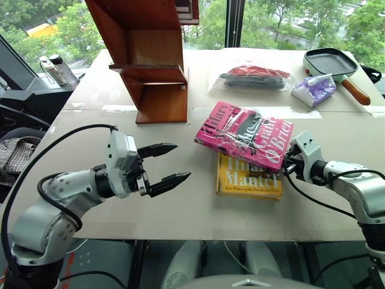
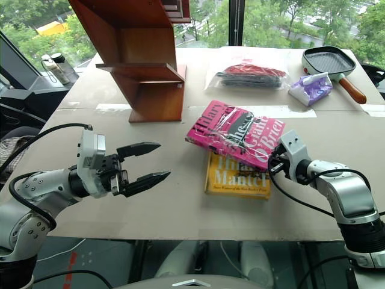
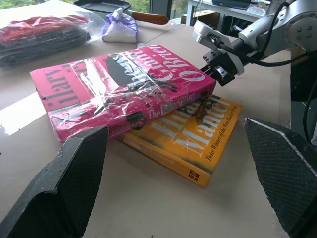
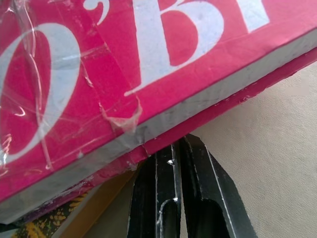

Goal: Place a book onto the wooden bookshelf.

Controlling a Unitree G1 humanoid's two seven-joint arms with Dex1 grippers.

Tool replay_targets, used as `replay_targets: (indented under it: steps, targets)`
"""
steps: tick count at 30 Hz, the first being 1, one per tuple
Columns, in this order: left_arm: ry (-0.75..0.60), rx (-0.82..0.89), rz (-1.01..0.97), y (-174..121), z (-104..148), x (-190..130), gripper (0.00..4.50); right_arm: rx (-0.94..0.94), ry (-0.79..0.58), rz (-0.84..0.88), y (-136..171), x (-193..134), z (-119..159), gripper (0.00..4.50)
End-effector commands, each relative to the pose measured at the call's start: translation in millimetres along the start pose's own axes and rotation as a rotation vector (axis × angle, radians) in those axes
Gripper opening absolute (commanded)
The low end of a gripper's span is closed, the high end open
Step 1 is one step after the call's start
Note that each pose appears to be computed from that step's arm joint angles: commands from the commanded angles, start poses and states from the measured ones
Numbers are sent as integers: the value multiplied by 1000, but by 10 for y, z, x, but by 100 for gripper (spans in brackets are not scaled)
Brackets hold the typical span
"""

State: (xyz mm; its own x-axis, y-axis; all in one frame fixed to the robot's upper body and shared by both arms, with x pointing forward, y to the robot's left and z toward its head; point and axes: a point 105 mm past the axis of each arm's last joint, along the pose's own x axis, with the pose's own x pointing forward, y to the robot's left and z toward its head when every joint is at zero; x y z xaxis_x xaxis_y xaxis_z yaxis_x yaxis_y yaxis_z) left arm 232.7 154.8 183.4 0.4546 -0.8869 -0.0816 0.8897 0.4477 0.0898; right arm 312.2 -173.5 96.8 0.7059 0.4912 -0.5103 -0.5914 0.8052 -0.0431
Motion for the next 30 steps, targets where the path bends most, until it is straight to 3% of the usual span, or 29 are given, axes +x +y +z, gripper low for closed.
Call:
replay_targets:
  steps: [1, 5, 12, 16, 30]
  targets:
    - [-22, 41, -6, -43, 117, -4, 450, -20, -51, 60, 182, 99, 161, 2]
    - [-23, 40, -4, -51, 117, 4, 450, -48, -76, 47, 218, 146, 223, 2]
    - [-16, 26, 25, -45, 76, -67, 450, -88, -32, -153, -257, -278, 108, 2]
    - [8, 21, 49, -9, 25, -163, 450, -107, -38, -185, -381, -426, 191, 2]
    - [35, 9, 129, 70, -57, -474, 450, -136, -116, -65, -133, -247, 531, 2]
